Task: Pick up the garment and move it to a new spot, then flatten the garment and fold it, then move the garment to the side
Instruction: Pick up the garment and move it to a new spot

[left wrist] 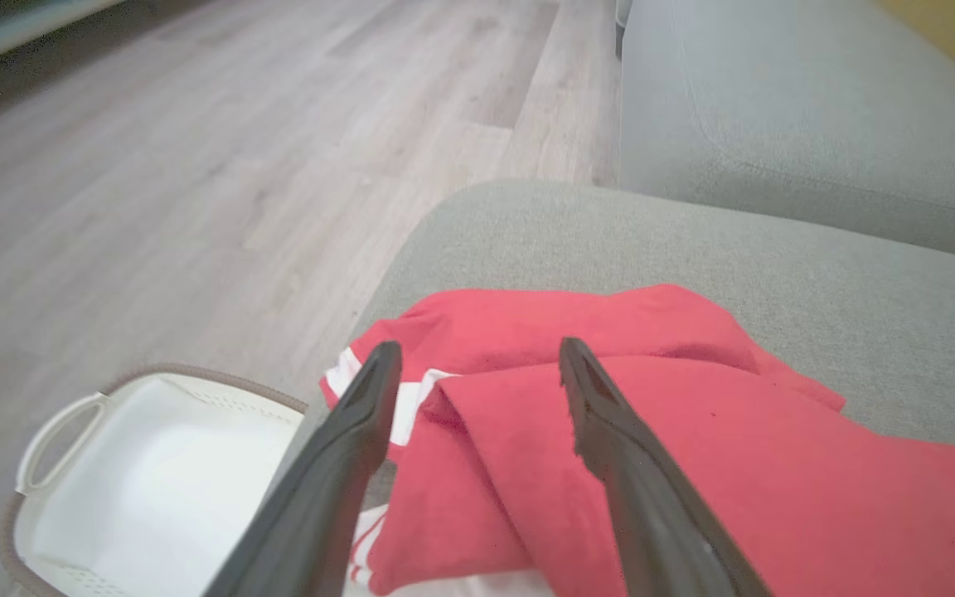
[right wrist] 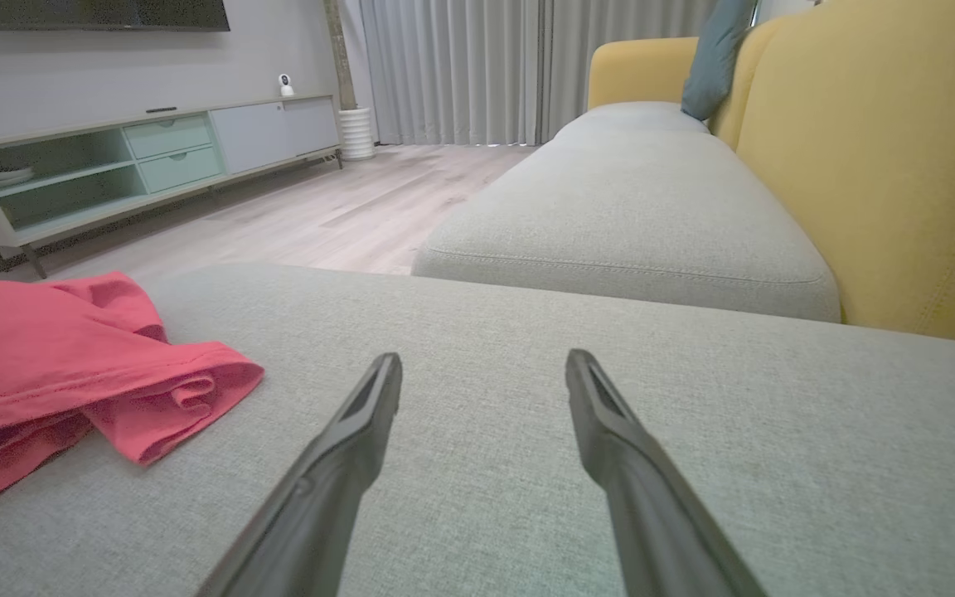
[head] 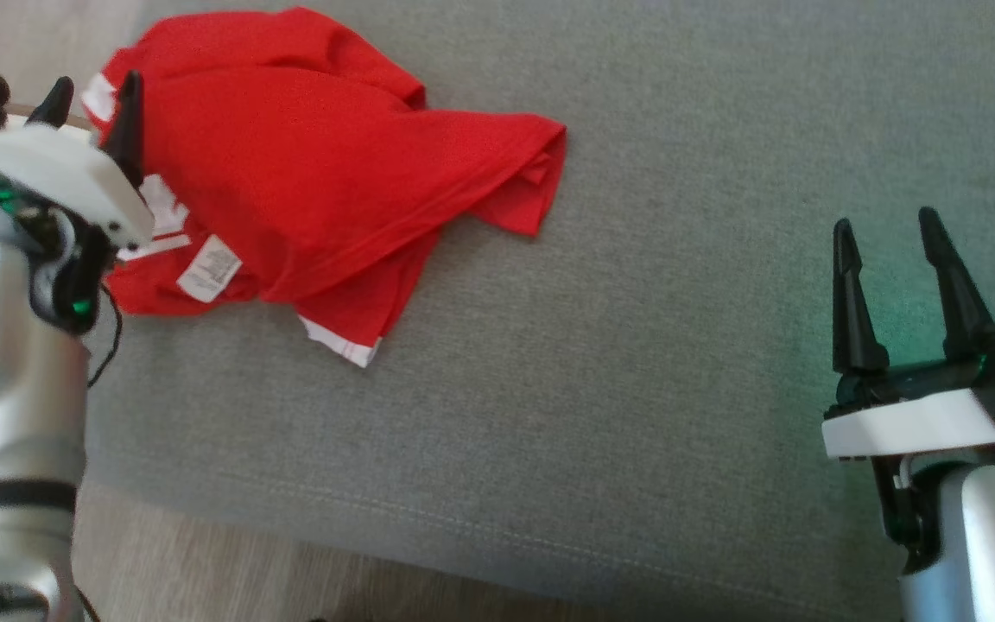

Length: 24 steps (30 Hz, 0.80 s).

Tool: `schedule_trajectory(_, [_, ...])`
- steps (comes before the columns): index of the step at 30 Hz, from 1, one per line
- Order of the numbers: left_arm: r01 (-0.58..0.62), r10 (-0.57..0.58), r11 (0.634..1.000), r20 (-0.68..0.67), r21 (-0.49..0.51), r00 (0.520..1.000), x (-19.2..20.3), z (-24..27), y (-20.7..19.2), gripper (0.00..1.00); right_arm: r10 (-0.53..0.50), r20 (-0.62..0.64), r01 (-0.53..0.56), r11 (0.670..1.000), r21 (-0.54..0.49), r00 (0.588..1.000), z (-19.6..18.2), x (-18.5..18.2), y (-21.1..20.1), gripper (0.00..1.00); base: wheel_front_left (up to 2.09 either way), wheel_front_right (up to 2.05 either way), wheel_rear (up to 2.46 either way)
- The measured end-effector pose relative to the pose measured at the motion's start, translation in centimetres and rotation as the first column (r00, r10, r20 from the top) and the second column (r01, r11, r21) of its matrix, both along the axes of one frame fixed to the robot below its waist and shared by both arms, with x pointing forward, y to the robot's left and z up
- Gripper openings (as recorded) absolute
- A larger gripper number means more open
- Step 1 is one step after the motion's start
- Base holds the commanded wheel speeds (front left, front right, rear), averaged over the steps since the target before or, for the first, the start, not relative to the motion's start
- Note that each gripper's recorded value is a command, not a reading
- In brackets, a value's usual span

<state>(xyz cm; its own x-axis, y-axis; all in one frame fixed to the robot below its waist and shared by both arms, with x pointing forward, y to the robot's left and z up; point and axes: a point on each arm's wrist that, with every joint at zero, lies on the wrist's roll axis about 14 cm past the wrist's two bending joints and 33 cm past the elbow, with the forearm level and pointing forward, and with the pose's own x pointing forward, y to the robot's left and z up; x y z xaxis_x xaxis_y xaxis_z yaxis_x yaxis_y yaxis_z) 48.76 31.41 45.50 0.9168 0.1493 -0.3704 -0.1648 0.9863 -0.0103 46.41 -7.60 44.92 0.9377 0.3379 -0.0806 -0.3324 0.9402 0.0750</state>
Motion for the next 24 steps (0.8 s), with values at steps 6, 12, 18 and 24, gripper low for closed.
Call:
schedule_trajectory(6, [-0.004, -0.002, 0.999, -0.181, -0.032, 0.984, 1.2, -3.6, 0.0, 1.00, -0.021, -0.021, 0.021, 1.000, -0.014, 1.000, -1.0, 0.2, -0.9, 1.00, 0.00, 0.00, 0.00])
schedule_trajectory(12, [-0.018, 0.007, 0.999, -0.283, -0.038, 0.959, 0.9, -6.0, 0.2, 1.00, -0.031, -0.036, 0.030, 0.999, -0.027, 0.999, -1.6, 0.3, -1.3, 1.00, 0.00, 0.00, 0.00])
schedule_trajectory(18, [-0.042, 0.024, 0.998, -0.288, -0.057, 0.957, 1.4, -6.4, 0.4, 0.00, -0.031, -0.048, 0.030, 0.999, -0.027, 0.998, -2.1, 0.4, -1.4, 1.00, 0.00, 0.00, 0.00])
schedule_trajectory(24, [-0.043, 0.029, 0.997, -0.210, -0.062, 0.977, 2.1, -5.3, 0.3, 0.00, -0.021, -0.035, 0.020, 1.000, -0.021, 0.999, -1.7, 0.6, -0.9, 1.00, 0.00, 0.00, 0.00])
